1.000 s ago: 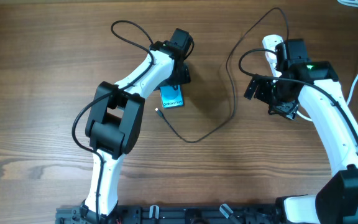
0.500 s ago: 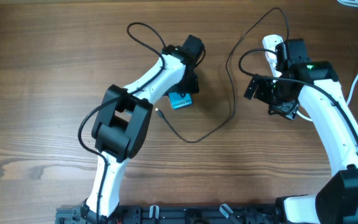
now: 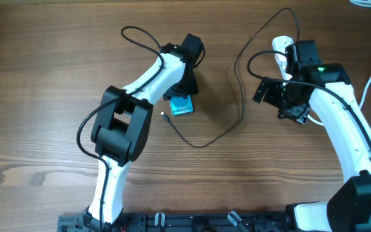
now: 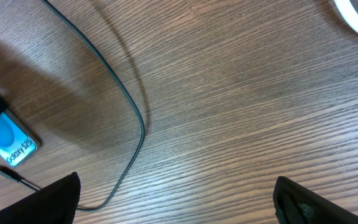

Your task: Plug charger to phone and switch on socket

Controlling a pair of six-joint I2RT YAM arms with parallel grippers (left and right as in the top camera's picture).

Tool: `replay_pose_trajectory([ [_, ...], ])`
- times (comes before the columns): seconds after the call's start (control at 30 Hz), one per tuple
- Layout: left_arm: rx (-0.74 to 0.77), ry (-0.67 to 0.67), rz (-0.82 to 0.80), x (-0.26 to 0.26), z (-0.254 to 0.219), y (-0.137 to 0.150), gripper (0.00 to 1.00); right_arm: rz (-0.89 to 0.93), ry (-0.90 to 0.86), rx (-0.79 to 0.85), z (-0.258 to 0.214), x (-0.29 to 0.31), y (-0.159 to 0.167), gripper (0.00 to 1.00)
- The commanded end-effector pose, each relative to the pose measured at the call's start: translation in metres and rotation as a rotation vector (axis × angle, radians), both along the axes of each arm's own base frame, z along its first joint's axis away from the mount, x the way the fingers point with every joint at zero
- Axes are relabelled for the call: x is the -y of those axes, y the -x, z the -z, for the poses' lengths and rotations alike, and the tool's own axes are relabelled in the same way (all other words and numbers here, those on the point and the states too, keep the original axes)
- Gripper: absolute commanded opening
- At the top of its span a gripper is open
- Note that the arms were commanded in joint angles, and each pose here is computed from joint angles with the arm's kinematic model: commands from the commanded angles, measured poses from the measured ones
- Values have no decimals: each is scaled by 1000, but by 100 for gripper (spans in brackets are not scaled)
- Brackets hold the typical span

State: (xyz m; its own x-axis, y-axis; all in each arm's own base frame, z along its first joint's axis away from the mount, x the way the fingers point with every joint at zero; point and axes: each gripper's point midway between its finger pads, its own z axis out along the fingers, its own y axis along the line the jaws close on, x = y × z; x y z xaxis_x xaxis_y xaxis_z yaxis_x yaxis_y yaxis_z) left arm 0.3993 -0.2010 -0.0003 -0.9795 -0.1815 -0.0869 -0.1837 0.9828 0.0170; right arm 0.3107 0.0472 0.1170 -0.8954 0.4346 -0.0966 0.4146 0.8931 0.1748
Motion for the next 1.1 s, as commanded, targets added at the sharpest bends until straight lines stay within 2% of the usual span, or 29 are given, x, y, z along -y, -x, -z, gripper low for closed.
replay_pose_trajectory([
  [0.0, -111, -48, 101, -9, 17, 24, 70, -3, -5, 5, -1, -2, 0, 100],
  [0.03, -105, -45, 96, -10, 18, 22, 88, -3, -5, 5, -1, -2, 0, 100],
  [0.07, -98, -41, 80, -10, 18, 20, 100, -3, -5, 5, -1, -2, 0, 100],
  [0.2, -34, -6, 1, -6, 18, 3, 97, -4, -5, 2, -1, -2, 1, 100],
  [0.23, -18, 2, 2, -4, 18, -1, 90, -4, -5, 1, -1, -2, 1, 100],
  [0.27, -13, 5, 1, -3, 18, -2, 79, -4, -4, -2, -1, -2, 2, 100],
  [0.37, -17, 2, 2, -4, 18, -1, 69, -4, -3, -9, -1, -2, 3, 100],
  [0.47, -27, 15, 12, -2, 18, 1, 68, -26, -31, -10, -1, -7, 4, 100],
  [0.57, -68, 60, 57, 6, 18, 9, 68, -264, -180, 37, -9, -38, 4, 100],
  [0.63, -85, 90, 89, 11, 18, 12, 68, -357, -251, 74, -14, -52, 4, 99],
  [0.8, -140, 193, 170, 23, 15, 22, 71, -401, -407, 142, -7, -78, -1, 100],
  [0.97, -198, 350, 208, 37, 8, 30, 73, -477, -470, 196, 24, -106, -2, 100],
  [1.07, -205, 368, 218, 39, 7, 31, 73, -507, -509, 187, 41, -137, -3, 98],
])
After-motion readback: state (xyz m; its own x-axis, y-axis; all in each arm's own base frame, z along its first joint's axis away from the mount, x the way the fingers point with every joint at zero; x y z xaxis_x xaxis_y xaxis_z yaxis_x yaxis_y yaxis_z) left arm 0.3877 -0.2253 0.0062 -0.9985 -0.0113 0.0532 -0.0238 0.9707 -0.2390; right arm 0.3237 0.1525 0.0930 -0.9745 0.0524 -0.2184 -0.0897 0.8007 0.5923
